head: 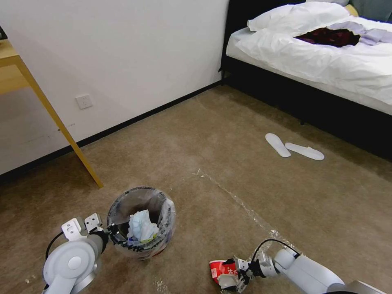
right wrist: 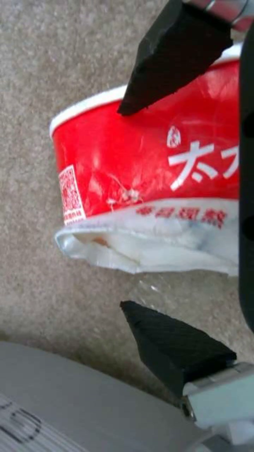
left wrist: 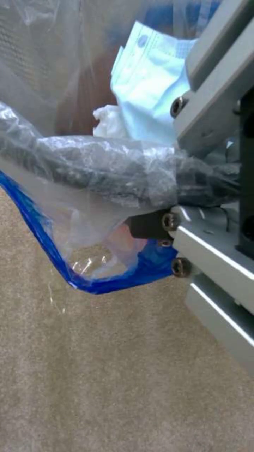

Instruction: Pick up the trash bin and place the garbage on the floor into it.

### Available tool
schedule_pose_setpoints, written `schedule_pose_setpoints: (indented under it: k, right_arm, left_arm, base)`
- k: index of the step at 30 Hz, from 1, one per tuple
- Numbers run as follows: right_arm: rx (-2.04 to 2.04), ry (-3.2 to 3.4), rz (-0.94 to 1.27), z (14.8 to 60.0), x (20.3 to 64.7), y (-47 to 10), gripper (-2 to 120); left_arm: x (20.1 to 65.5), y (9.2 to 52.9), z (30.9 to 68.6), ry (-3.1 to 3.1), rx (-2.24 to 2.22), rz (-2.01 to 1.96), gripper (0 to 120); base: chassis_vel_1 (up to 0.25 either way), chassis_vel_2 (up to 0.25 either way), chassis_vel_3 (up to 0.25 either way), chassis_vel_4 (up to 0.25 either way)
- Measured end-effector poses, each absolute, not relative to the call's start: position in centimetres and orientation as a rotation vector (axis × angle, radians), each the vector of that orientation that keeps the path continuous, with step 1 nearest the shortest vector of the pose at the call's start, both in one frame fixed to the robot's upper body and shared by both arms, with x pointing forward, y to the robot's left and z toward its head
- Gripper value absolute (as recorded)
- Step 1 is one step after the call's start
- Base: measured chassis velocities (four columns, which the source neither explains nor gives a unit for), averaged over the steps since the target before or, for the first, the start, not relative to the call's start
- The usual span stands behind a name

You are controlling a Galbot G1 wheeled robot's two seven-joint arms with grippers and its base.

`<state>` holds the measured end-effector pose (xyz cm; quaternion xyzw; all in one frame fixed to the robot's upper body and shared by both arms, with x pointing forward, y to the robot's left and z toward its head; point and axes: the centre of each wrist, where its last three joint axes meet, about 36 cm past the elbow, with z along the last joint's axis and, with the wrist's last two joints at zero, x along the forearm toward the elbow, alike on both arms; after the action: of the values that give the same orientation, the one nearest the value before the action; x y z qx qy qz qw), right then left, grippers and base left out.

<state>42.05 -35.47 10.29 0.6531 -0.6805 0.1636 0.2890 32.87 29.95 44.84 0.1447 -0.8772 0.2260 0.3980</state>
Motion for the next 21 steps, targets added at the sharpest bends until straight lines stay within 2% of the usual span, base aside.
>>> schedule_pose_setpoints:
  k: [21]
  right_arm:
    - [1.695,-1.818,0.439,9.48,41.31,-35.42,100]
  left_arm:
    - [32.93,29.72,44.77,-2.226,0.361,0.575,0]
  base:
    - [0.0,0.0,0.0,0.0]
